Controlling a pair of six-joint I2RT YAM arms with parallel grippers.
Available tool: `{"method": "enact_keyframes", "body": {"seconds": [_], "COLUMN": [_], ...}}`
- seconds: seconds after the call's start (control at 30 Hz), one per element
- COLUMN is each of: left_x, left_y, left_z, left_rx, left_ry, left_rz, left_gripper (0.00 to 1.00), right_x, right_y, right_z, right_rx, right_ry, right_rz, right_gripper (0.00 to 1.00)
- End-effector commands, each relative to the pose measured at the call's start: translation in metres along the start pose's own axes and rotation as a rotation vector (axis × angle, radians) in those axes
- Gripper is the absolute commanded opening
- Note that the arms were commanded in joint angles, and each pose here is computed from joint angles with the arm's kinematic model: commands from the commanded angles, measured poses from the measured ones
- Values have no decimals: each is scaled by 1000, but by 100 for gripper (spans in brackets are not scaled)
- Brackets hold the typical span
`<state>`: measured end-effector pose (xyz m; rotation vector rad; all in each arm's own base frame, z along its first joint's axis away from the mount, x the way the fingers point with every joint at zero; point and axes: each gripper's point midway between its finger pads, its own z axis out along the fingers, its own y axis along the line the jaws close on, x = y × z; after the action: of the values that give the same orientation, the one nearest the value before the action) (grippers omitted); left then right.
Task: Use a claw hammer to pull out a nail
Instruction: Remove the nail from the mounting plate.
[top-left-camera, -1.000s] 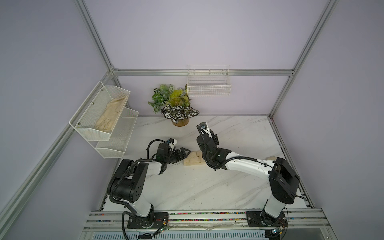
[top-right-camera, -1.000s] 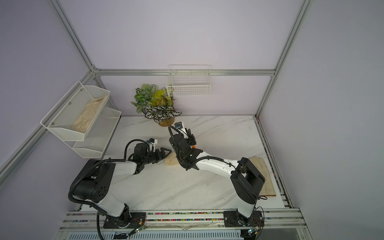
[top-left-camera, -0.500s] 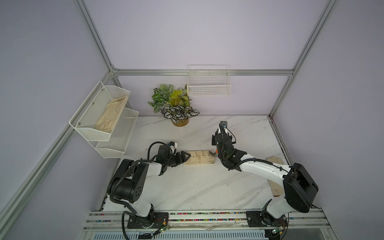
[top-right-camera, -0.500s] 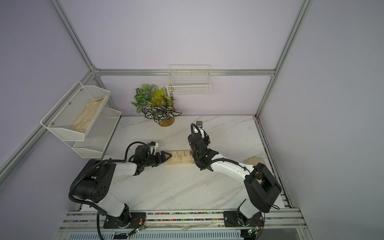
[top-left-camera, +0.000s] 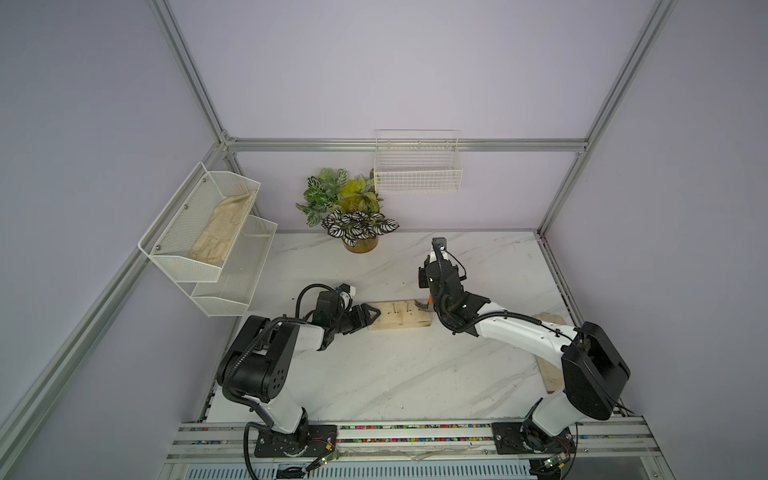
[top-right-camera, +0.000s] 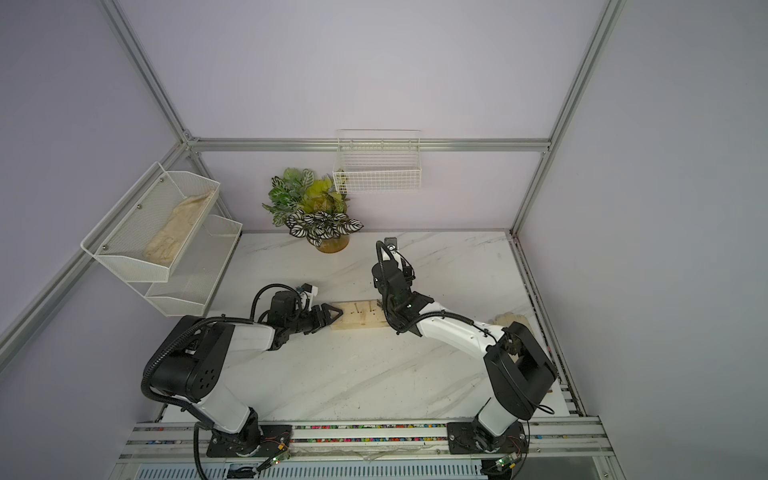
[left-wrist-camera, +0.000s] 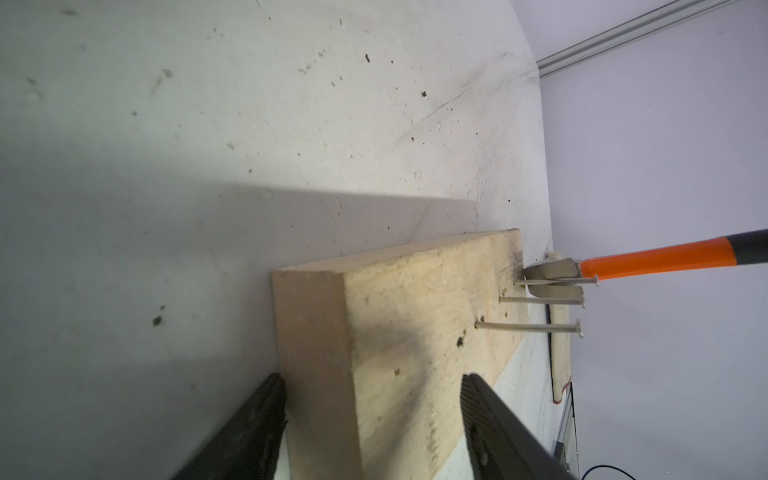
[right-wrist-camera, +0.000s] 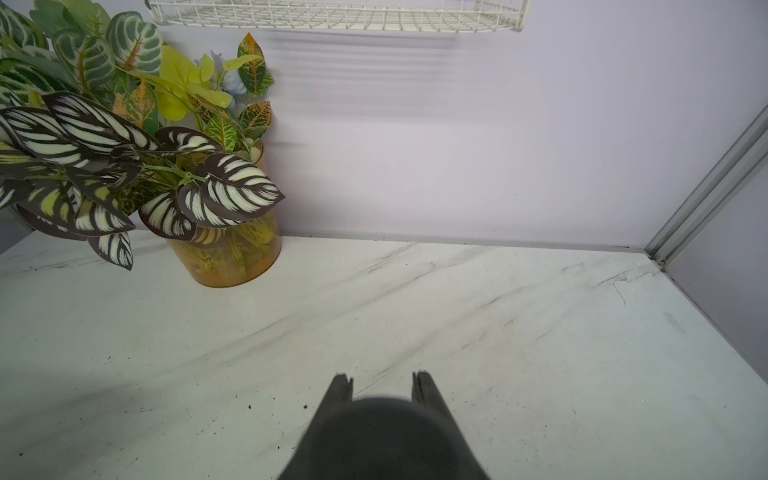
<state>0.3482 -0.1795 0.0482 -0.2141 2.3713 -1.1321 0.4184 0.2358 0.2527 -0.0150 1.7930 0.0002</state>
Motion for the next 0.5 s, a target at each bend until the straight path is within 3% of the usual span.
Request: {"method": "enact_keyframes", "body": {"seconds": [0.0, 0.47], "left_x": [9, 16], "left_y": [-5, 5], "left_z": [6, 14], "left_rx": [34, 10], "left_ry": [59, 105], "left_rz": [12, -3], "left_gripper": [65, 64], "right_x": [-18, 9], "right_y": [14, -29], "right_z": [0, 8], "right_rx": [-49, -56], "right_ry": [-41, -31], "right_rz": [81, 342], "right_gripper": [0, 0]}}
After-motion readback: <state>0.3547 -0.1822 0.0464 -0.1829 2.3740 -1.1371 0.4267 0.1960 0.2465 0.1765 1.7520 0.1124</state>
